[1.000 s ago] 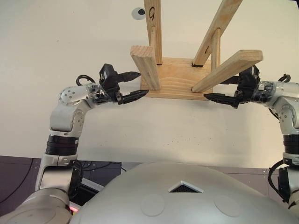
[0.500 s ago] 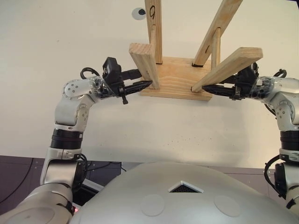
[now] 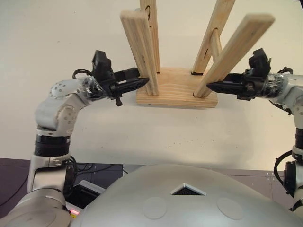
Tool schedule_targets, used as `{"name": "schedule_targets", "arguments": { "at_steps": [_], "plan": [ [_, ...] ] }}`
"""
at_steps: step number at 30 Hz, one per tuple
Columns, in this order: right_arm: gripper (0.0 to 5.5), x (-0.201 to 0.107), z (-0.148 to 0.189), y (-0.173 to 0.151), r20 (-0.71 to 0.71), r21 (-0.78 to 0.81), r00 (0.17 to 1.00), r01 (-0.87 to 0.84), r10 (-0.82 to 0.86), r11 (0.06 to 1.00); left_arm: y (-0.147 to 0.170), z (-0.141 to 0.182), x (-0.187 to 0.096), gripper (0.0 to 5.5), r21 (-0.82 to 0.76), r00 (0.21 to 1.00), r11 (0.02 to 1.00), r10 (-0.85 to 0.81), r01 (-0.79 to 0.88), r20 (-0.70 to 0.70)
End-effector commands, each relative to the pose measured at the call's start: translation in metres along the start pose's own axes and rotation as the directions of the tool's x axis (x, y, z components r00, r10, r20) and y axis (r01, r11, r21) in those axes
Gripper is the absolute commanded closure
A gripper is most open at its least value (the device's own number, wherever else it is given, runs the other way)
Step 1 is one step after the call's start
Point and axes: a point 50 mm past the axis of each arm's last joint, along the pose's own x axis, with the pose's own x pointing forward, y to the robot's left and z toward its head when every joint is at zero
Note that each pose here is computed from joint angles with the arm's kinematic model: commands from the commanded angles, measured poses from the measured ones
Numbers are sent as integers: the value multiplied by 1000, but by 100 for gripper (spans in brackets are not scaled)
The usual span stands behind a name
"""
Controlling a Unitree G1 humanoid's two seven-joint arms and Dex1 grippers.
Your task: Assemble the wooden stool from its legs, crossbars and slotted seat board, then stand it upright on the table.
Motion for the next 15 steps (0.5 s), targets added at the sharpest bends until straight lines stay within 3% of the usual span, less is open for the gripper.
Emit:
{"name": "schedule_targets", "arguments": {
  "at_steps": [1, 6, 12, 15],
  "plan": [
    [400, 3, 14, 8, -58, 466, 996, -34, 69, 884, -29, 31, -10, 425, -428, 995, 903, -80, 50, -53],
    [410, 11, 20, -25, -130, 587, 986, 162, -105, 793, 4, 29, -16, 450, -538, 966, 827, 23, -162, -256],
    [414, 32, 24, -35, -217, 630, 969, 233, -121, 740, 44, 16, -11, 451, -519, 913, 788, 127, -331, -389],
    [332, 31, 19, -34, -205, 655, 972, 222, -112, 723, 50, 20, -7, 374, -508, 930, 812, 109, -287, -351]
  ]
}}
